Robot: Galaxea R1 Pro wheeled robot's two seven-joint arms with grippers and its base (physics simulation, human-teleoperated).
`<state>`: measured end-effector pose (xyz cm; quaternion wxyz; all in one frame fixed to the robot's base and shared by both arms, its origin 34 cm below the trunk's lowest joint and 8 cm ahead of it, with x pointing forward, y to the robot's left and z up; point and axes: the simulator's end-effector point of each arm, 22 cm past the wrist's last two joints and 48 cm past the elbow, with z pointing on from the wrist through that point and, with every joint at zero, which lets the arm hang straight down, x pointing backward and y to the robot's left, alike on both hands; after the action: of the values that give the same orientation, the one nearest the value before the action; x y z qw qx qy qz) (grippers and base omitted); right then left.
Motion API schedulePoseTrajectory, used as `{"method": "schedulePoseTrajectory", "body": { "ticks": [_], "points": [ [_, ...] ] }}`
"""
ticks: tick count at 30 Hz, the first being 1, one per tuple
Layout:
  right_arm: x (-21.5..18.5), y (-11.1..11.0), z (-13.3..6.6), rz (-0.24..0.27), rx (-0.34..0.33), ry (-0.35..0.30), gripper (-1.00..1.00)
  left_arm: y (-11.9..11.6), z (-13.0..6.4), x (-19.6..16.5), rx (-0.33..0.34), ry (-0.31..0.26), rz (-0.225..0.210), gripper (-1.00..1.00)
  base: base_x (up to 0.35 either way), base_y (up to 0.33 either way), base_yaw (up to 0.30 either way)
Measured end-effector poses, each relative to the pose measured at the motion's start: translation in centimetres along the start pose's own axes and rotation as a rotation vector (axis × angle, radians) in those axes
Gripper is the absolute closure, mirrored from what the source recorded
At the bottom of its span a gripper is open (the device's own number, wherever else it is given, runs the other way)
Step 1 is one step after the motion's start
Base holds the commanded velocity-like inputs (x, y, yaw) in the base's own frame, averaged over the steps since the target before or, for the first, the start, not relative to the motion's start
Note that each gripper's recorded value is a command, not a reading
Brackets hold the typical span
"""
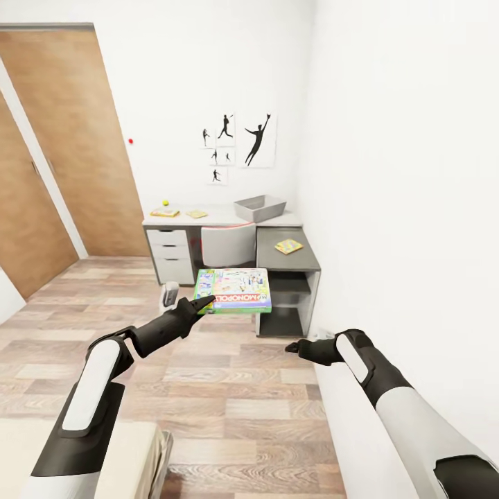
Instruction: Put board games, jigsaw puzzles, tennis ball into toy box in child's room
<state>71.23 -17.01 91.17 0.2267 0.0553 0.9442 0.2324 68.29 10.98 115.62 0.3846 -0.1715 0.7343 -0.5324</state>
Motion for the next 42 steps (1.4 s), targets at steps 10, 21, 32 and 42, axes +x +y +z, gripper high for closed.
{"method": "schedulePoseTrajectory", "body": {
  "ticks": [10, 21, 32, 42],
  "points": [
    [-0.6, 0.3, -0.3, -0.01, -0.003, -0.014, -1.0, 0.0, 0.0, 0.0, -0.002, 0.0, 0.002, 1.0, 0.325, 0.0, -0.001],
    [-1.0, 0.1, -0.6, -0.013, -0.002, -0.026, -1.0, 0.1, 0.0, 0.0, -0.005, -0.001, 0.003, 1.0, 0.332, 0.0, 0.0],
    [-1.1, -0.1, -0.7, -0.013, 0.0, -0.032, -1.0, 0.1, 0.0, 0.0, -0.005, 0.0, 0.004, 1.0, 0.333, 0.0, 0.0],
    [-0.9, 0.0, -0.6, -0.016, 0.001, -0.024, -1.0, 0.2, 0.0, 0.0, -0.007, 0.0, 0.004, 1.0, 0.333, 0.0, 0.0]
  ]
}}
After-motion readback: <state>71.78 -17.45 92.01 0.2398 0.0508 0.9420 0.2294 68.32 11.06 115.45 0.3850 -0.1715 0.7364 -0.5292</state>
